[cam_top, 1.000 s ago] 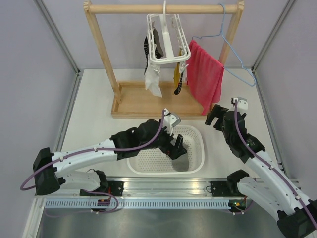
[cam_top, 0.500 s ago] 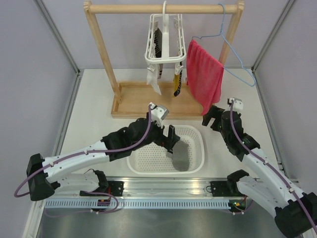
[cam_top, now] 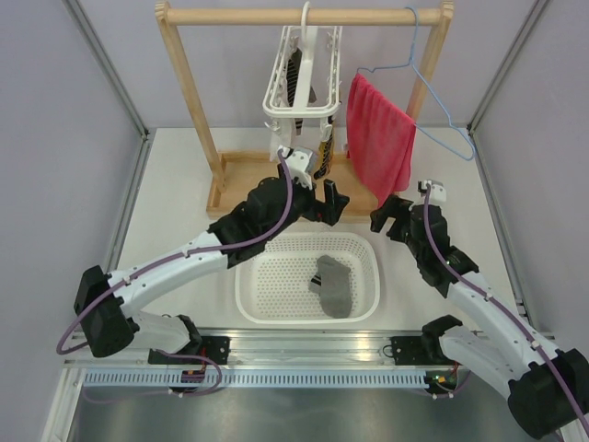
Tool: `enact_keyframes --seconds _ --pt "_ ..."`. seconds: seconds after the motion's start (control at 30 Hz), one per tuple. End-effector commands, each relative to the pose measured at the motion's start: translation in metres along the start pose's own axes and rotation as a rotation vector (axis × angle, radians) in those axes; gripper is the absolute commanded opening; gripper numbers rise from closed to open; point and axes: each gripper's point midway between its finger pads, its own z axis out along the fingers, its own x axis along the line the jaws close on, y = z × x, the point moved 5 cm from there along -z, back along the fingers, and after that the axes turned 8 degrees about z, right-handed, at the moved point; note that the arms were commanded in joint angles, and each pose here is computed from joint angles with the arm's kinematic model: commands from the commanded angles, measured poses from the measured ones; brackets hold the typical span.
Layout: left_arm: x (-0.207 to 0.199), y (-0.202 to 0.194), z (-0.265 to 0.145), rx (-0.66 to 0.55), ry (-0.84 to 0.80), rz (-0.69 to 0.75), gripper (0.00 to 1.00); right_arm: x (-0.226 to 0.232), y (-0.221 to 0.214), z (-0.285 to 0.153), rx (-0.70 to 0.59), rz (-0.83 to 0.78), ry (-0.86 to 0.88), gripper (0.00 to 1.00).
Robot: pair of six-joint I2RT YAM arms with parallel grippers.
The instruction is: Remove the socks clipped to the hanger
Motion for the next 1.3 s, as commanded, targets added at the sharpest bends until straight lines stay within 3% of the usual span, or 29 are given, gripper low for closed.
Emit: enact_keyframes --seconds 0.0,0.2,0.6,0.63,0.7,0.8,0.83,0.93,1.27 --pt "0.011 0.043 0.012 -0.153 0.082 0.028 1.0 0.008 0.009 -0.002 -0.037 0.01 0.055 0.98" --pt "0.026 0.045 0.026 -0.185 0.202 0.07 1.0 0.009 0.016 -0.003 -0.049 0.001 0.074 0.98" --pt "0.036 0.044 0.058 -0.204 0.213 0.094 0.97 0.017 0.026 -0.002 -0.055 0.0 0.129 0.98" --pt "0.037 0.046 0.06 -0.211 0.209 0.091 0.86 0.018 0.026 -0.001 -0.053 -0.003 0.133 0.98" --pt "0.037 0.047 0.064 -0.211 0.199 0.088 0.76 0.019 0.027 -0.001 -0.052 -0.006 0.138 0.98" --pt "0.036 0.047 0.07 -0.206 0.189 0.1 0.5 0.019 0.027 0.0 -0.052 -0.01 0.143 0.98" --pt "0.036 0.046 0.072 -0.204 0.186 0.104 0.33 0.019 0.028 0.0 -0.056 -0.011 0.144 0.98" --pt "0.036 0.046 0.075 -0.203 0.183 0.107 0.03 0.019 0.026 0.002 -0.045 -0.017 0.146 0.98" --pt "0.033 0.044 0.046 -0.208 0.134 0.084 0.02 0.022 0.025 0.004 -0.029 -0.028 0.173 0.98"
